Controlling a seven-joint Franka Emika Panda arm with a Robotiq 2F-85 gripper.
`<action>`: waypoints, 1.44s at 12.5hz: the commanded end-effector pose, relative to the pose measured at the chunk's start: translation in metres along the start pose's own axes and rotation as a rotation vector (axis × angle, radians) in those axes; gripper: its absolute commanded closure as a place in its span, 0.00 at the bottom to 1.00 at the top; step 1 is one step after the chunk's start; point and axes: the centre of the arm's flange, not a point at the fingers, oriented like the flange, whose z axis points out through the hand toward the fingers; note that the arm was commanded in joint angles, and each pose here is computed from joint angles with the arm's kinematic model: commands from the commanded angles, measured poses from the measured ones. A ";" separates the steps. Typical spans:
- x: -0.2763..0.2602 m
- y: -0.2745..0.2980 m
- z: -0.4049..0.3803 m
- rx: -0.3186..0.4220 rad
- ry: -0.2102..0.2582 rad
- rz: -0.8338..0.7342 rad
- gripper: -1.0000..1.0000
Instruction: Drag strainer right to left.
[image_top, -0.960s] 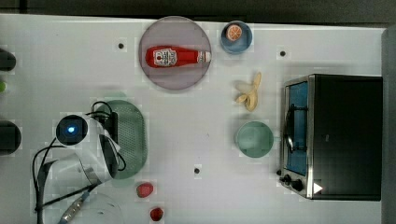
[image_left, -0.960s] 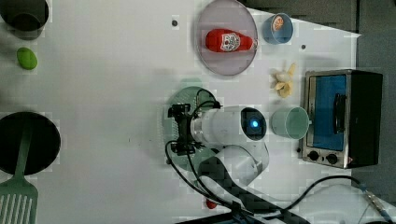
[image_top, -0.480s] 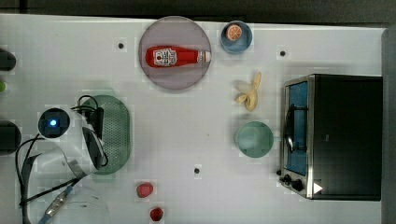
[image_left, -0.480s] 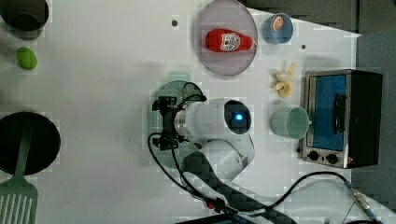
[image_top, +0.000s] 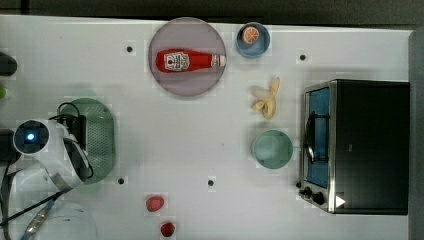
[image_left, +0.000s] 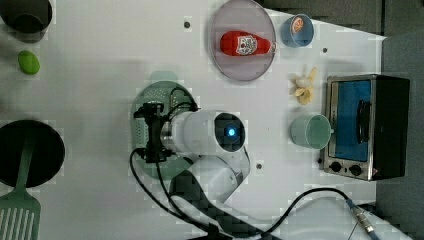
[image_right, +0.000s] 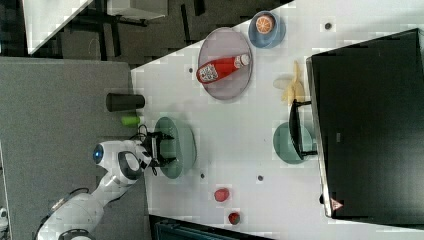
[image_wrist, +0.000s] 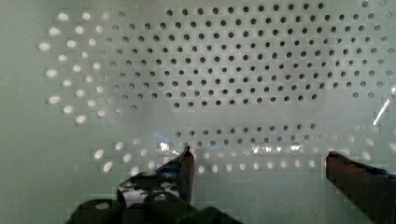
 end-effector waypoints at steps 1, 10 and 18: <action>-0.012 0.003 -0.007 -0.001 -0.001 0.030 0.00; 0.114 -0.054 -0.293 0.027 0.132 -0.329 0.00; 0.375 -0.005 -0.505 0.014 0.221 -0.766 0.00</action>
